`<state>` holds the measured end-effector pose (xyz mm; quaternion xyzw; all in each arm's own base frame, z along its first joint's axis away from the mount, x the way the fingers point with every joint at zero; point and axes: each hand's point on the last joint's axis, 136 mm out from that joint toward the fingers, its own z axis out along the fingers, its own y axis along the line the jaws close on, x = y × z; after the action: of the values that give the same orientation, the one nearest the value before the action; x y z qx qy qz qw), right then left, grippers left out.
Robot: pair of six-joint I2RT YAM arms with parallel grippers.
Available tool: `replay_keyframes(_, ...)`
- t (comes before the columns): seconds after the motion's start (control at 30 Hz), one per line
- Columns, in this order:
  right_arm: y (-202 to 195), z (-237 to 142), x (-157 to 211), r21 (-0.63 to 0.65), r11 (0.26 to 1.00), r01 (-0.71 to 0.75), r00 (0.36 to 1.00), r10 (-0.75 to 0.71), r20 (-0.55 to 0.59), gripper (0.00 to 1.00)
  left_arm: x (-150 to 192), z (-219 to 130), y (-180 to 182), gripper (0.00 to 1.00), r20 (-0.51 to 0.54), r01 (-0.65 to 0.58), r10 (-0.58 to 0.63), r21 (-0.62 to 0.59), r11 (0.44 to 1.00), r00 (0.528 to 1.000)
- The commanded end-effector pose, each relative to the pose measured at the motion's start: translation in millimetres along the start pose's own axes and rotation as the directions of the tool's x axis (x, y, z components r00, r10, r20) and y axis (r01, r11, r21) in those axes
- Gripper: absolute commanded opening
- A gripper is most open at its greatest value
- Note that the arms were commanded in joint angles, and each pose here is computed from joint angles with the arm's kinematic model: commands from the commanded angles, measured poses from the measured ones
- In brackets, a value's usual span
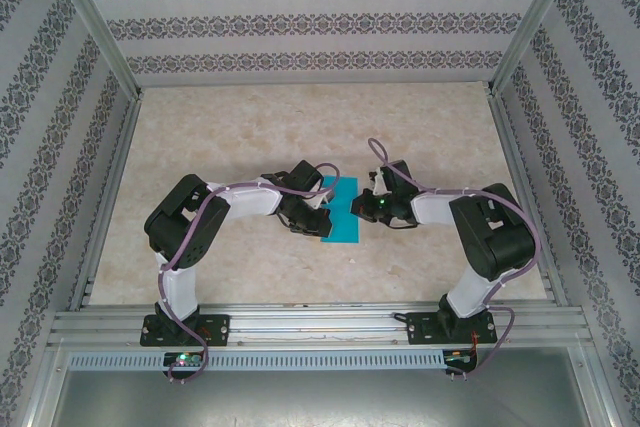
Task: Fold a paper plane with a square sheet of paper (fold left side to right side)
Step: Fold the triangle a second time at the center of the table.
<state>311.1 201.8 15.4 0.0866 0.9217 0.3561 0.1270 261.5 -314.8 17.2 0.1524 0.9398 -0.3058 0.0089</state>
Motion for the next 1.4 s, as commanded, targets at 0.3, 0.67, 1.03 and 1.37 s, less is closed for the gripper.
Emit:
replay_keyframes(0.3, -3, -33, -29, 0.034, 0.999, 0.010, 0.996, -0.013, 0.090, 0.00, 21, 9, 29, 0.08, -0.070, 0.071, -0.077, -0.083, 0.994, 0.995)
replay_keyframes(0.67, 40, -20, 7, -0.095, 0.995, 0.016, 1.000, -0.014, 0.018, 0.00, 18, 7, 24, 0.08, -0.060, 0.065, -0.070, -0.068, 0.996, 0.996)
replay_keyframes(1.03, 6, 10, 19, 0.016, 0.999, -0.051, 0.998, 0.051, -0.042, 0.00, 6, -1, 10, 0.09, -0.029, 0.059, -0.060, -0.028, 0.998, 0.998)
replay_keyframes(1.37, -24, 13, 40, 0.115, 0.988, -0.107, 0.989, 0.118, -0.088, 0.00, -20, -18, -23, 0.09, 0.029, 0.033, -0.035, 0.062, 0.998, 0.999)
